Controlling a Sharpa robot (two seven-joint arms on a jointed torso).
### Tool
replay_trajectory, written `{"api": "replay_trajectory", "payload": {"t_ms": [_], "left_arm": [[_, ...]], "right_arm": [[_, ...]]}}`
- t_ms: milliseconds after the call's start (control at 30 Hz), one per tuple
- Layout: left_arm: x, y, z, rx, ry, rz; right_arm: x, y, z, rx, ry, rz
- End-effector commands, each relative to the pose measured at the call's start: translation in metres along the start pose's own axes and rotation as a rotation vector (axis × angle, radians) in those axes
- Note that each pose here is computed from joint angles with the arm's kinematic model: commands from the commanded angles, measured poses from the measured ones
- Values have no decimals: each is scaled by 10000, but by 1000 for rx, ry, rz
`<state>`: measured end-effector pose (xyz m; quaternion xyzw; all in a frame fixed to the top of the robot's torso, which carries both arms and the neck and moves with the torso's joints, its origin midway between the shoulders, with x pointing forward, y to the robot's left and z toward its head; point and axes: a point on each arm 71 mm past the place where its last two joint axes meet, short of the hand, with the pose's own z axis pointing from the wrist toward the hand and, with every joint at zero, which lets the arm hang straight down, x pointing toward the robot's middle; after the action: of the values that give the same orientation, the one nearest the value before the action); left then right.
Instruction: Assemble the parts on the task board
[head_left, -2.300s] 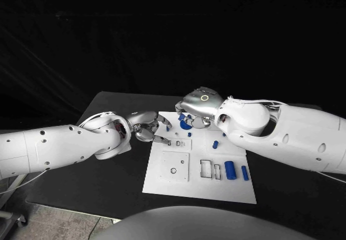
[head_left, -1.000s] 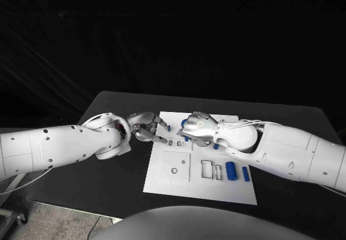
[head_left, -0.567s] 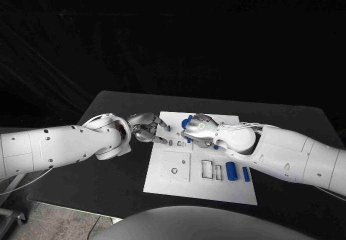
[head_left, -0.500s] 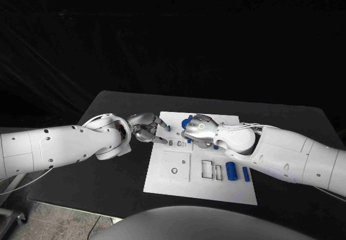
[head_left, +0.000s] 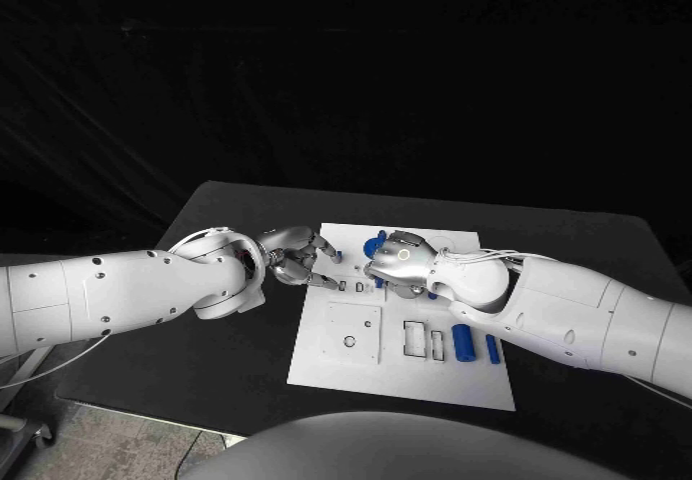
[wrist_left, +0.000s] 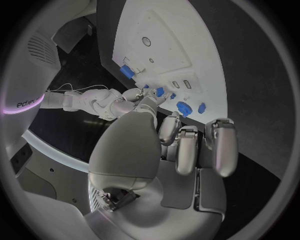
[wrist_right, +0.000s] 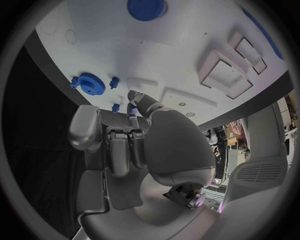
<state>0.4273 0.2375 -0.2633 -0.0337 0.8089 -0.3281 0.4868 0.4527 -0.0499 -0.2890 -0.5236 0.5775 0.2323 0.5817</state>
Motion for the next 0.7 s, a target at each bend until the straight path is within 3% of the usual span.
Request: {"api": "replay_trajectory", "payload": {"t_ms": [33,700], "left_arm": [[19,-17,10,4,21,-11],[49,-12,27,-1,37,-25]], "right_arm": [[15,-7,4,11,18,-4],[21,-6,-5,17,21,5]]}}
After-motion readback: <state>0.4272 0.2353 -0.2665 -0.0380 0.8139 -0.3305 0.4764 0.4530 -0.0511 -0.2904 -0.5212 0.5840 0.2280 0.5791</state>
